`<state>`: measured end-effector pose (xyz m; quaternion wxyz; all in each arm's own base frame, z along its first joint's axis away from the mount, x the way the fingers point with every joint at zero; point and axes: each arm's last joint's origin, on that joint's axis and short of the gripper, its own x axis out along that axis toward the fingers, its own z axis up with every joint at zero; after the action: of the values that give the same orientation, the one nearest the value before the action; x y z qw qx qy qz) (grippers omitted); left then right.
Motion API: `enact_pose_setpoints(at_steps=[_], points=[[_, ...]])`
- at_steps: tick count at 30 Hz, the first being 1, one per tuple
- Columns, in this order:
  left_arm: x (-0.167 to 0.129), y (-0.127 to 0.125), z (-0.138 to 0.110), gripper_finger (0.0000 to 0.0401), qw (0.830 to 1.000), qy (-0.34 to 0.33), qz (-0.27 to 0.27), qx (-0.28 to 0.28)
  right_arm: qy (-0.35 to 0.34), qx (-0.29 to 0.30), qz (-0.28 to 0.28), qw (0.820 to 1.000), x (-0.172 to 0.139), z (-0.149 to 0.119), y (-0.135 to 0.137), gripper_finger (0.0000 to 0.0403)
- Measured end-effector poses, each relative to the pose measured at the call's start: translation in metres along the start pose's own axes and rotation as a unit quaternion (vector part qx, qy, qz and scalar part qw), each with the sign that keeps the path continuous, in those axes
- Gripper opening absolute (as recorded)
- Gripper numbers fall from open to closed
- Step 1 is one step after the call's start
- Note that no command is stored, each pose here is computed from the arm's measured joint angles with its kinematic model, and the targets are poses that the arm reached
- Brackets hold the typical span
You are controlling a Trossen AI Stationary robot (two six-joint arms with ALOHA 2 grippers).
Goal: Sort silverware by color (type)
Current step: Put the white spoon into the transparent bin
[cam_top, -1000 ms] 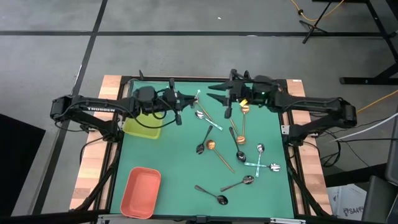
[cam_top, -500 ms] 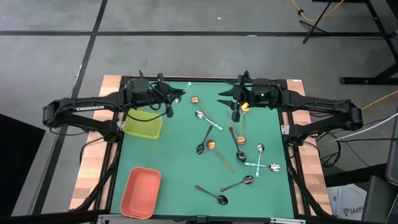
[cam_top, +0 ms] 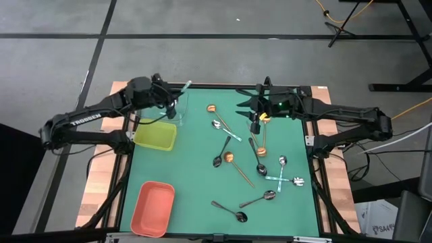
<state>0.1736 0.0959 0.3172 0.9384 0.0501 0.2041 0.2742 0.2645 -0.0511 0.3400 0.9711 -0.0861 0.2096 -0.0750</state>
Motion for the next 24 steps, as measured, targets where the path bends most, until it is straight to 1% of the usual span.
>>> enact_pose_setpoints(at_steps=[6,10,13,15,24], points=[[0.0,0.012,-0.021,0.0011,0.995,0.101,0.018,0.001,0.005,0.0,0.001,1.0,0.004,-0.001,0.0,0.0111],[-0.002,0.021,-0.031,0.0012,0.988,0.149,0.045,-0.003,0.008,0.0,0.002,1.0,0.004,-0.002,0.0,0.0111],[-0.004,0.027,-0.037,0.0013,0.981,0.183,0.063,0.016,0.008,0.0,0.002,1.0,0.004,-0.002,0.0,0.0111],[-0.004,0.031,-0.041,0.0013,0.977,0.2,0.065,0.027,0.008,0.0,0.002,1.0,0.004,-0.002,0.0,0.0111],[0.008,0.044,-0.056,0.0014,0.958,0.271,0.06,0.076,0.008,0.0,0.002,1.0,0.004,-0.002,0.0,0.0111]])
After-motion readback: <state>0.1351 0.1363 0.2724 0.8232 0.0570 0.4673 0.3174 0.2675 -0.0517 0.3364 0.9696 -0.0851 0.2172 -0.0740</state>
